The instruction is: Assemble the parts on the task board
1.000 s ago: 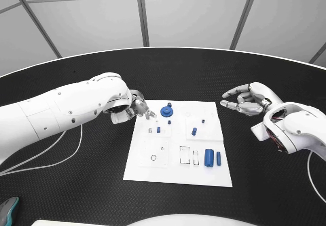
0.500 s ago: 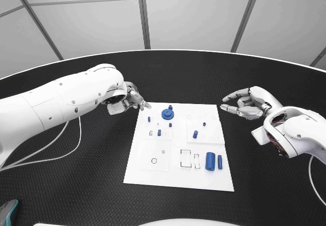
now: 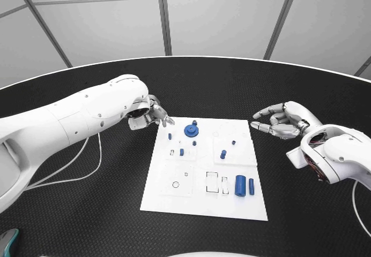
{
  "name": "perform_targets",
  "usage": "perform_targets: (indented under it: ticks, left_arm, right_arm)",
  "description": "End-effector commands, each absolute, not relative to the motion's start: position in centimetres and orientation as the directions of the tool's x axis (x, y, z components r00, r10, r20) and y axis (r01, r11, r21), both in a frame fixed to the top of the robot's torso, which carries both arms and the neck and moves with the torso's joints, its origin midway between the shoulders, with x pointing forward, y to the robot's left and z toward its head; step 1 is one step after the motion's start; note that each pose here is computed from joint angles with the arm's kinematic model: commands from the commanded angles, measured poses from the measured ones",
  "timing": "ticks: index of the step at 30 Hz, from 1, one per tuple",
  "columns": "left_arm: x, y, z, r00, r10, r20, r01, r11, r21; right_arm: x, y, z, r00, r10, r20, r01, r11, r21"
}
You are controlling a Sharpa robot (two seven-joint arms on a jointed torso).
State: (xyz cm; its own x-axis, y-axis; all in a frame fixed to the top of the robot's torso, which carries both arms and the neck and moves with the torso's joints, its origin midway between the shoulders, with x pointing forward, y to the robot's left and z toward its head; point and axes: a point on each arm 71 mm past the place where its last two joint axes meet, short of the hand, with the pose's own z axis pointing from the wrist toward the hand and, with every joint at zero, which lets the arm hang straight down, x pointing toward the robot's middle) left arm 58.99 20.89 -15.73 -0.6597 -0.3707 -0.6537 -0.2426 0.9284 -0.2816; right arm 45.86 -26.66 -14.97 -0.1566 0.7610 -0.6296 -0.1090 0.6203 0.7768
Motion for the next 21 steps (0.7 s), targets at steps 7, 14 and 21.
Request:
perform_targets:
  ticks: [7, 14, 21]
  left_arm:
    - [59.3, 20.5, -16.3, -0.666, -0.363, -0.652, -0.242, 0.932, -0.271]
    - [59.4, 20.6, -16.7, -0.673, -0.360, -0.647, -0.247, 0.933, -0.262]
    - [59.5, 20.8, -17.0, -0.681, -0.356, -0.640, -0.252, 0.934, -0.252]
  right_arm:
    - [45.8, -26.5, -14.9, -0.160, 0.761, -0.628, -0.112, 0.618, 0.778]
    - [45.8, -26.5, -14.9, -0.161, 0.761, -0.628, -0.112, 0.618, 0.778]
    - [45.8, -26.4, -15.0, -0.163, 0.761, -0.628, -0.113, 0.618, 0.778]
